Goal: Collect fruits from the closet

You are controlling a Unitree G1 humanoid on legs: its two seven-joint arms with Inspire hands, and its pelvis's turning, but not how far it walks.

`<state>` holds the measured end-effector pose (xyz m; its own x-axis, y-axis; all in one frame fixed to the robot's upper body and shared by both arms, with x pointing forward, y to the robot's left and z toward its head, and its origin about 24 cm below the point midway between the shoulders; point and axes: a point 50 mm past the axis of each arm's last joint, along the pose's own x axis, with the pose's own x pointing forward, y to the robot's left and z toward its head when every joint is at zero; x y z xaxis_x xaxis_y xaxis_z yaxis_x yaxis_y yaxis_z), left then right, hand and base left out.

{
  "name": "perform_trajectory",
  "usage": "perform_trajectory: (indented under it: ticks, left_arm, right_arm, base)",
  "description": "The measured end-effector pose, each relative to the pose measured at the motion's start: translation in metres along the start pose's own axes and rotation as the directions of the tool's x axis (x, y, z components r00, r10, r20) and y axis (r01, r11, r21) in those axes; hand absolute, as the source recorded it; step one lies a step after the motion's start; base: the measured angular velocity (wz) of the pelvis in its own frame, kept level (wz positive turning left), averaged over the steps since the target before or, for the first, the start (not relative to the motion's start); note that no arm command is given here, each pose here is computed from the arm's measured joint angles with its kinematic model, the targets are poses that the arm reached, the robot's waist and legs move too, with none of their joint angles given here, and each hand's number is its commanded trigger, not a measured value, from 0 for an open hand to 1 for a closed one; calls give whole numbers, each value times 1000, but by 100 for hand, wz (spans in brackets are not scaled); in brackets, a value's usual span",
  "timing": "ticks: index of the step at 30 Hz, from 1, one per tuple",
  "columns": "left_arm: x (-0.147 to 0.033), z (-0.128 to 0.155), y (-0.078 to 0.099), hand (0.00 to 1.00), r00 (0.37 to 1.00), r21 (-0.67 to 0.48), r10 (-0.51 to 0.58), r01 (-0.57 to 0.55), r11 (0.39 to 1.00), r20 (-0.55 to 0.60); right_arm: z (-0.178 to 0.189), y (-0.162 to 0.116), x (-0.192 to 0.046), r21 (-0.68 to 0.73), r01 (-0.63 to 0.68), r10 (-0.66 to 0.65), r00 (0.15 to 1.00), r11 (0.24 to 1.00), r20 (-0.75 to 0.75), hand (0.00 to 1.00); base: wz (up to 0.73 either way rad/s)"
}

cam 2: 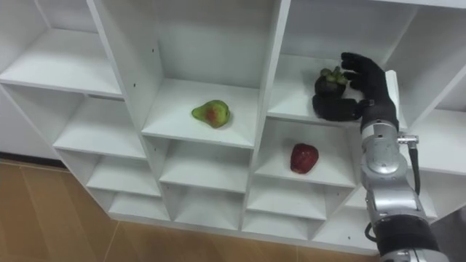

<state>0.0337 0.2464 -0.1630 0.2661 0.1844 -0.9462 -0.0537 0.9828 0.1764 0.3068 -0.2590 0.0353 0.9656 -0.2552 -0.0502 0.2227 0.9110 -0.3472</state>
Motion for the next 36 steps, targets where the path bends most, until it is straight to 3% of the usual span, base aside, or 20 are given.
perform_trajectory:
  ticks: [27, 36]
  left_arm:
    - [2, 7, -2, 100, 1000, 27, 7, -8, 1000, 14]
    - [2, 12, -5, 100, 999, -3, 1, -1, 1000, 42]
  right_arm:
    - [-1, 12, -3, 28, -40, 40, 999, 999, 3, 100]
    - [8, 18, -36, 69, -151, 144, 985, 986, 94, 100]
  base:
    - [-1]
    - [-5]
